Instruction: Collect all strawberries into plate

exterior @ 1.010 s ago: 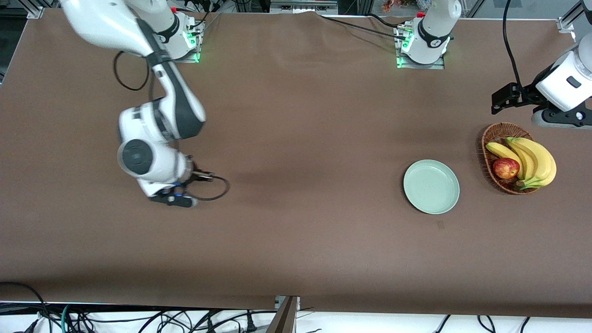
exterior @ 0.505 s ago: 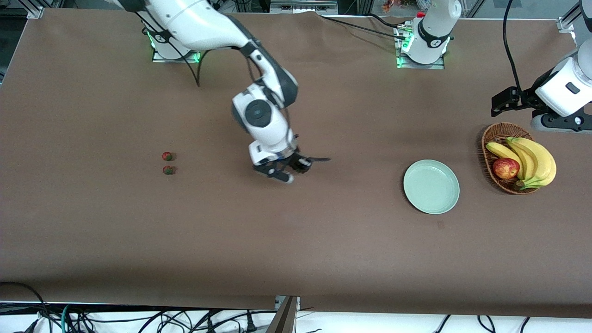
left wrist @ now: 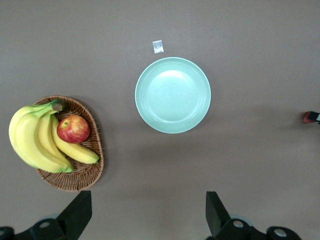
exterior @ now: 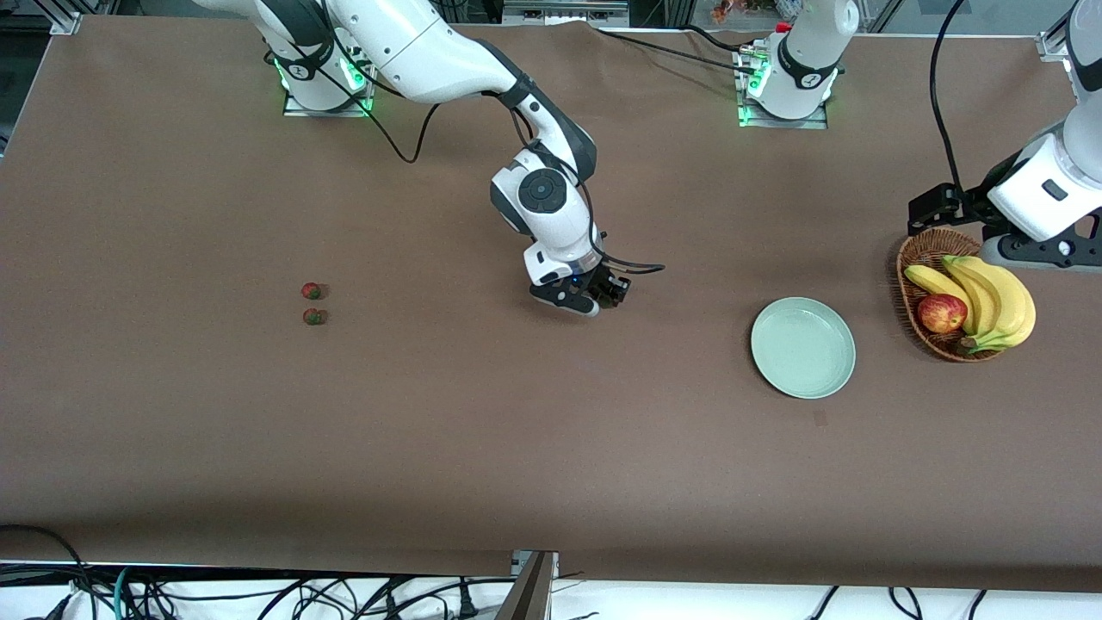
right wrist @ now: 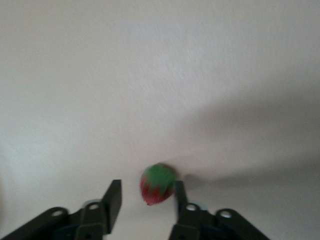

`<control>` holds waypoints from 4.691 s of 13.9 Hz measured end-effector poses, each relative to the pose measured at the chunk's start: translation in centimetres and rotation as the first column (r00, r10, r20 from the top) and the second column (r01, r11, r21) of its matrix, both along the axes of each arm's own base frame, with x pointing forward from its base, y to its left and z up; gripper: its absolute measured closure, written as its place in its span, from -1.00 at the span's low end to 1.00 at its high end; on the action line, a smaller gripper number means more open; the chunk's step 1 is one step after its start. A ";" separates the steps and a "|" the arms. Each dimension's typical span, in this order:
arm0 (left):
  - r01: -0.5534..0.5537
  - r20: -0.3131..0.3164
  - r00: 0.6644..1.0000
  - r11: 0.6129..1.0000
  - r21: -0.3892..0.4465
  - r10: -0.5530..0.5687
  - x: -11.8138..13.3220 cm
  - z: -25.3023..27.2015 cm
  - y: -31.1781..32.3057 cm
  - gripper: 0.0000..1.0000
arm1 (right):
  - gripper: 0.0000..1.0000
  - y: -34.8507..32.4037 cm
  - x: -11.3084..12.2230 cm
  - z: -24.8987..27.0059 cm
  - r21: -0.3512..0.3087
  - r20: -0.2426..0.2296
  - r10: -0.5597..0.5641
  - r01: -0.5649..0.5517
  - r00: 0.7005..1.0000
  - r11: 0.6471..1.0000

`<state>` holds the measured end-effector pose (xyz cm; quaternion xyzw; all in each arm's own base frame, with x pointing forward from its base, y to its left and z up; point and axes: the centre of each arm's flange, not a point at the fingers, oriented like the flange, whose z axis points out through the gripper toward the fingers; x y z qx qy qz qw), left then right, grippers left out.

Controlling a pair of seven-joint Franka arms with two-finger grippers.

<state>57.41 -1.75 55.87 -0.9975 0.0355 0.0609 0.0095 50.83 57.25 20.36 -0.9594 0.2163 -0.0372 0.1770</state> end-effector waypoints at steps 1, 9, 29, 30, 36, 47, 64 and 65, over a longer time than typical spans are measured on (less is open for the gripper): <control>0.007 -0.023 1.000 1.000 -0.005 -0.007 0.5 -1.3 -0.3 -1.00 | -0.37 -0.4 1.1 1.0 0.002 0.008 -0.010 0.010 1.000 1.000; 0.100 -0.234 0.965 0.991 -0.091 -0.119 3.3 -15.1 -7.9 -1.00 | -1.00 -20.2 13.9 9.5 -0.180 -0.168 0.217 -0.246 0.962 0.952; -0.161 -0.029 0.986 0.987 0.023 0.162 -4.0 -36.9 -39.1 -0.74 | -1.00 -51.3 13.9 -2.0 -0.198 -0.485 0.442 -0.587 0.755 0.785; -0.157 -0.028 0.987 0.987 0.021 0.157 -4.1 -37.1 -39.3 -0.59 | -1.00 -51.3 13.7 -2.0 -0.196 -0.487 0.442 -0.588 0.753 0.785; -0.148 -0.022 0.989 0.989 0.011 0.148 -4.5 -38.2 -40.1 0.37 | -0.71 -51.3 12.3 -2.8 -0.177 -0.512 0.441 -0.593 0.737 0.786; 0.342 -0.096 0.934 0.939 -0.028 -0.343 5.3 -25.2 -19.8 0.37 | 0.35 -45.2 14.9 2.3 -0.124 -0.387 0.466 -0.546 0.796 0.829; 0.829 -0.046 0.557 0.558 -0.025 -0.829 2.9 -34.6 -7.2 -0.48 | 0.35 0.0 -0.3 2.5 0.036 0.045 0.085 -0.086 0.995 0.996; 0.825 -0.056 0.562 0.564 -0.032 -0.825 2.9 -33.5 -7.3 -0.71 | 0.35 1.4 -1.1 1.6 0.051 0.050 0.070 -0.073 0.996 0.996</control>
